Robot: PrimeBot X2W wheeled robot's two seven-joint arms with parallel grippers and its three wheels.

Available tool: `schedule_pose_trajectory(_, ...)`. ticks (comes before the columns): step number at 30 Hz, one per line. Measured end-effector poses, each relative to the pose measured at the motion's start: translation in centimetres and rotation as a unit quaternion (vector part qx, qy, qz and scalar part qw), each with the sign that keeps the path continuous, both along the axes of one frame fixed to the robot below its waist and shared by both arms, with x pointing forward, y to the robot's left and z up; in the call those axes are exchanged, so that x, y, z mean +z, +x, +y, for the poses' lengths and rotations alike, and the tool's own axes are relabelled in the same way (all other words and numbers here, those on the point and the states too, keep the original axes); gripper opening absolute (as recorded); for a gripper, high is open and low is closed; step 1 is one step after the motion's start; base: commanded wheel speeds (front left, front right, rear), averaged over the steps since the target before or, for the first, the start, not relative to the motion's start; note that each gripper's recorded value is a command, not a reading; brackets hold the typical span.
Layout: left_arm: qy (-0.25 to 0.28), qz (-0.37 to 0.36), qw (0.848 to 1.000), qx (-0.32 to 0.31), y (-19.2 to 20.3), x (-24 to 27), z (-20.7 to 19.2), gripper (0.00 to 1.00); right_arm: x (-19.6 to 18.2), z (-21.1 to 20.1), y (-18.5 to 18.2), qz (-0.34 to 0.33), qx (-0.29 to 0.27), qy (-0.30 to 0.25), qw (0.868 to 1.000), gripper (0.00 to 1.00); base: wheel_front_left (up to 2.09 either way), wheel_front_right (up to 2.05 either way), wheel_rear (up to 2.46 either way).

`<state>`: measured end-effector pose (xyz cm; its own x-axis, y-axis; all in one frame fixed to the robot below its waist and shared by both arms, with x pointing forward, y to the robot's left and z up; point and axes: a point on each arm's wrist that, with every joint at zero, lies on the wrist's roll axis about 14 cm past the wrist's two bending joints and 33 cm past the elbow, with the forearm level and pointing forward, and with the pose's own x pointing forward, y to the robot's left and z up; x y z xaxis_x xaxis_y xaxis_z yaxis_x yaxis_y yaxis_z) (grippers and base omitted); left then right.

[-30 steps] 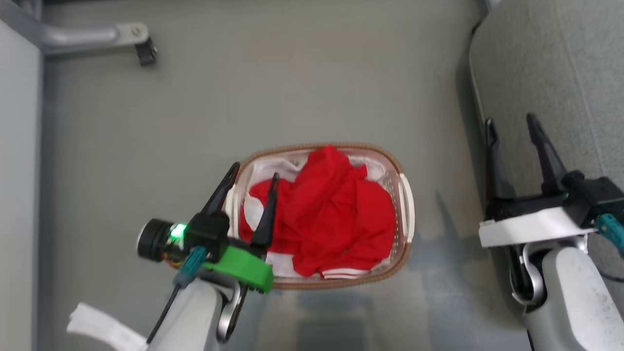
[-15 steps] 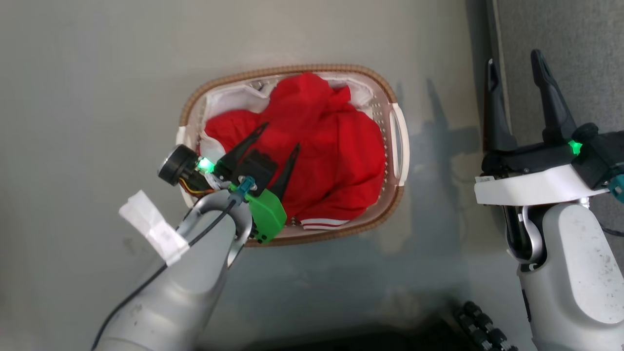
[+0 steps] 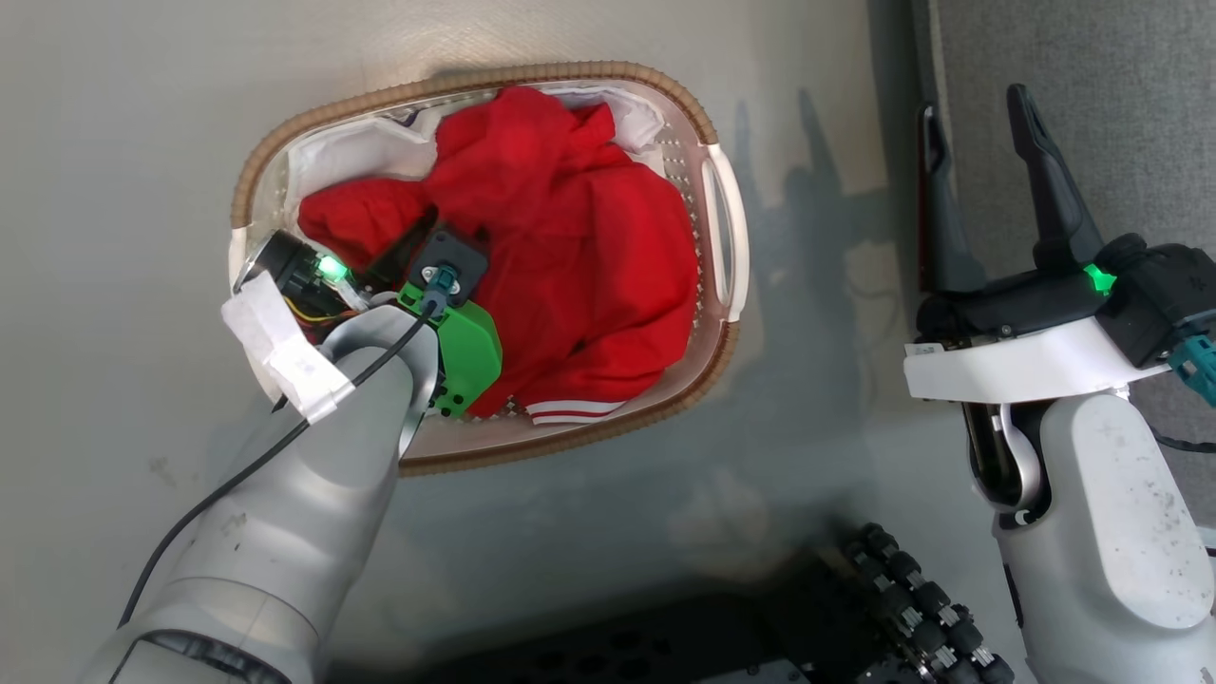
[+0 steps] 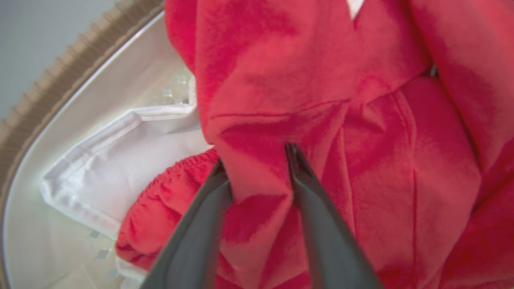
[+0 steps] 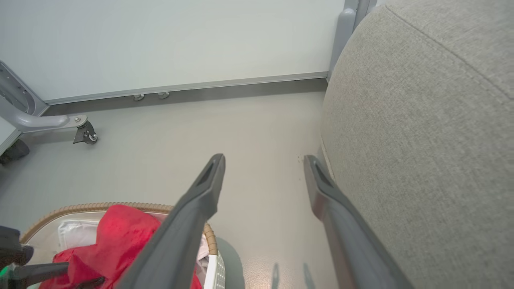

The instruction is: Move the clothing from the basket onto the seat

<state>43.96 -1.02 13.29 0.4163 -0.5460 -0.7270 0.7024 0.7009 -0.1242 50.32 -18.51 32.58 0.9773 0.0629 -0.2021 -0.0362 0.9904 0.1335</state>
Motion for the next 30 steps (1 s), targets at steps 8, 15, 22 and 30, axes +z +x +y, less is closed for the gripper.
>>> schedule_pose_trajectory(8,-0.028,-0.008,0.999,0.013,0.3,1.4,-0.6,0.0,0.5,-0.1,-0.2,0.0,-0.003,0.001,1.0,1.0,0.0,0.0,0.0)
schedule_pose_trajectory(15,-0.061,-0.037,0.997,0.003,-0.2,5.5,-1.5,0.0,2.6,0.3,-0.7,-0.014,-0.002,0.008,1.0,1.0,0.0,0.0,0.0)
schedule_pose_trajectory(22,-0.107,-0.106,0.989,0.013,1.3,12.7,-2.3,0.0,4.6,1.2,-3.2,-0.011,0.008,0.009,1.0,1.0,0.0,0.0,0.0)
schedule_pose_trajectory(30,-0.127,-0.224,0.966,0.004,3.7,23.1,-1.5,0.0,8.0,2.6,-7.2,-0.022,0.023,0.017,0.999,1.0,0.0,0.0,0.0)
